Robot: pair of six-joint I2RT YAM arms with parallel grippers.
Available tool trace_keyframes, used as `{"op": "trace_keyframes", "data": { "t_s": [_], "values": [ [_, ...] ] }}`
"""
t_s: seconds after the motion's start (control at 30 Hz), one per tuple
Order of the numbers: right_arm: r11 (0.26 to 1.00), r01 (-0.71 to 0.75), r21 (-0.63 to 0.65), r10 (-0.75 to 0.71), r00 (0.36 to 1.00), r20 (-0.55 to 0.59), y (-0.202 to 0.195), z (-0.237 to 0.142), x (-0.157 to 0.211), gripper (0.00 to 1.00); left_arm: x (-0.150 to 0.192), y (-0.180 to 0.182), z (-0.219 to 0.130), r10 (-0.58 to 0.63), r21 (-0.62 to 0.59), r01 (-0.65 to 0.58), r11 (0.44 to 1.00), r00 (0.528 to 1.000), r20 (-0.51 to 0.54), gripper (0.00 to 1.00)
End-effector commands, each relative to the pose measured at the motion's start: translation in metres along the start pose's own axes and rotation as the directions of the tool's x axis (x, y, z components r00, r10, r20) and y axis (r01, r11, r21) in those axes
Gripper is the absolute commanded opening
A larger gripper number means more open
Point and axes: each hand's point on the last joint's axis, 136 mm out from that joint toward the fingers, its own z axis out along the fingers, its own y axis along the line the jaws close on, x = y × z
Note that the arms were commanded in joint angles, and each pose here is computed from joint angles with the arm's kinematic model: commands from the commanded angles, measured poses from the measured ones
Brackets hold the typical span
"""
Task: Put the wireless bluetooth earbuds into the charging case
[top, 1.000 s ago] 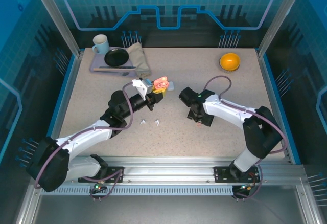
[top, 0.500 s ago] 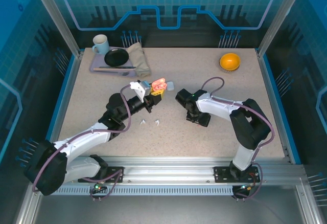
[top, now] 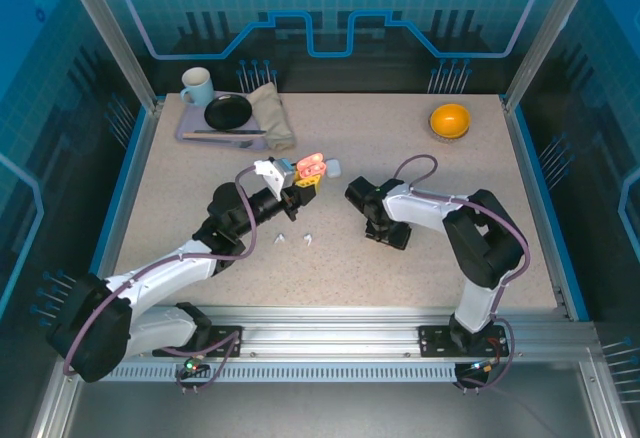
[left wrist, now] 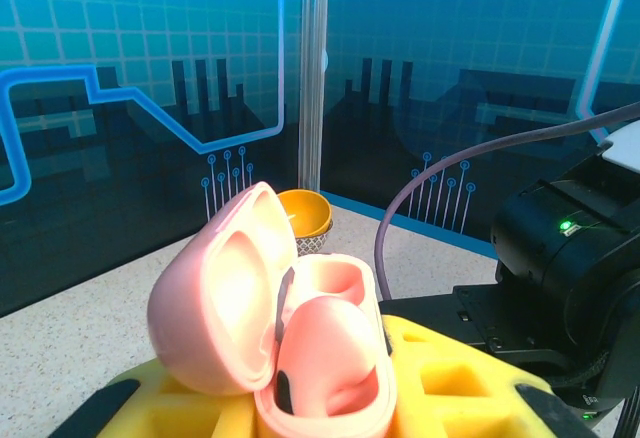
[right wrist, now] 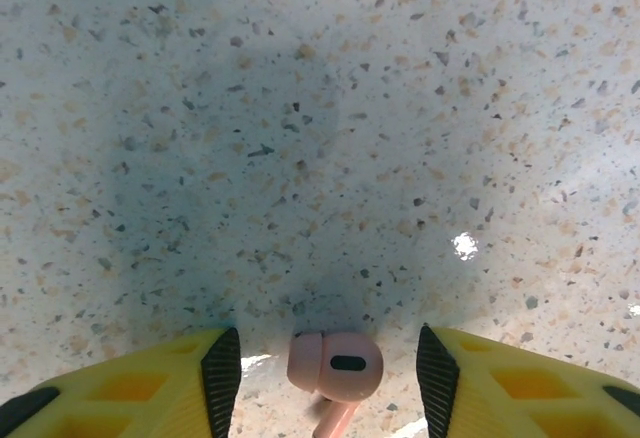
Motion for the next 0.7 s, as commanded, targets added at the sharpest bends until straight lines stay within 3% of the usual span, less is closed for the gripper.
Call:
{"op": "trace_keyframes", "data": {
  "t_s": [0.0, 0.67],
  "values": [
    [0.999, -0.012, 0.051, 0.013, 1.000, -0.014, -0.016, 0.011, 0.002, 0.51, -0.007, 0.004, -0.002, 0.013, -0.018, -0.013, 1.000, 0.999, 0.034, 0.00],
    [0.998, -0.037, 0.042, 0.037, 0.999, 0.000, -0.037, 0.010, 0.004, 0.39, -0.008, 0.004, 0.002, 0.009, -0.012, -0.009, 1.000, 1.000, 0.030, 0.00]
  ]
}}
